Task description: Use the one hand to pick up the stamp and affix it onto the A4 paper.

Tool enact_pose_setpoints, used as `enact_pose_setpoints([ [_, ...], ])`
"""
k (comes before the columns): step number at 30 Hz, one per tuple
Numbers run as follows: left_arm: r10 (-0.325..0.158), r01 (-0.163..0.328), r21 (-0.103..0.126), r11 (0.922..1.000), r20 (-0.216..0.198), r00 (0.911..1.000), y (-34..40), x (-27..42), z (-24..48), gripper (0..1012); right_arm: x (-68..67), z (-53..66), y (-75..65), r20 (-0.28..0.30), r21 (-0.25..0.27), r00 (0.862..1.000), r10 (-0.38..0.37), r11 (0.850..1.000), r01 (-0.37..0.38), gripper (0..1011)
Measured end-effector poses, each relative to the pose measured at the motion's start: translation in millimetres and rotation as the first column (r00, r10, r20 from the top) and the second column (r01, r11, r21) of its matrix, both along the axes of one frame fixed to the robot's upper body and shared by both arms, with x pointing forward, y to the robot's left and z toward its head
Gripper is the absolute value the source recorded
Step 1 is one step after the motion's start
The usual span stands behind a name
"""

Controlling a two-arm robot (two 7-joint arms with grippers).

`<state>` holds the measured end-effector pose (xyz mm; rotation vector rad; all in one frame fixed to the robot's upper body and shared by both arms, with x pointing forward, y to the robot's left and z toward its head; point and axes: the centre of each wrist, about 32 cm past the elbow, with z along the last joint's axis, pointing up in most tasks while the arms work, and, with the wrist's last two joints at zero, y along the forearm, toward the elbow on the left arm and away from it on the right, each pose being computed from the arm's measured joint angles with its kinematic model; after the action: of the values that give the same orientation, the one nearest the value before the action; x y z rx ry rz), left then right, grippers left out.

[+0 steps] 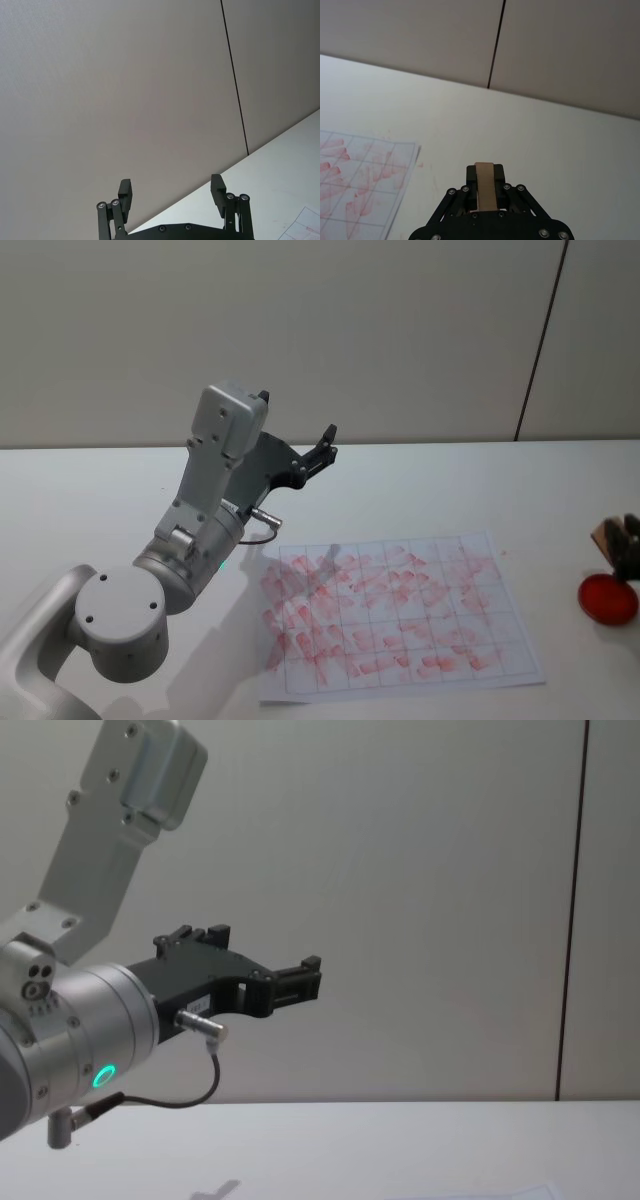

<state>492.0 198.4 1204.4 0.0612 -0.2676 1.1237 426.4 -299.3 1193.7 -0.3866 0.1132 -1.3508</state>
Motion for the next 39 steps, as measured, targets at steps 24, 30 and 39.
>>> enact_pose_setpoints([
  [24, 0.000, 0.000, 0.000, 1.0000, 0.000, 1.0000, 0.0, 0.0, 0.0, 1001, 19.7, -7.9, 43.9, 0.031, 0.000, 0.978, 0.206, 0.979, -0.206, 189],
  [30, 0.000, 0.000, 0.000, 1.0000, 0.000, 1.0000, 0.0, 0.0, 0.0, 1001, 25.9, -18.0, 55.3, 0.011, 0.009, 0.970, 0.244, 0.970, -0.245, 190],
  [39, 0.000, 0.000, 0.000, 1.0000, 0.000, 1.0000, 0.0, 0.0, 0.0, 1001, 28.6, -30.3, 67.0, -0.021, 0.019, 0.957, 0.291, 0.957, -0.291, 189],
])
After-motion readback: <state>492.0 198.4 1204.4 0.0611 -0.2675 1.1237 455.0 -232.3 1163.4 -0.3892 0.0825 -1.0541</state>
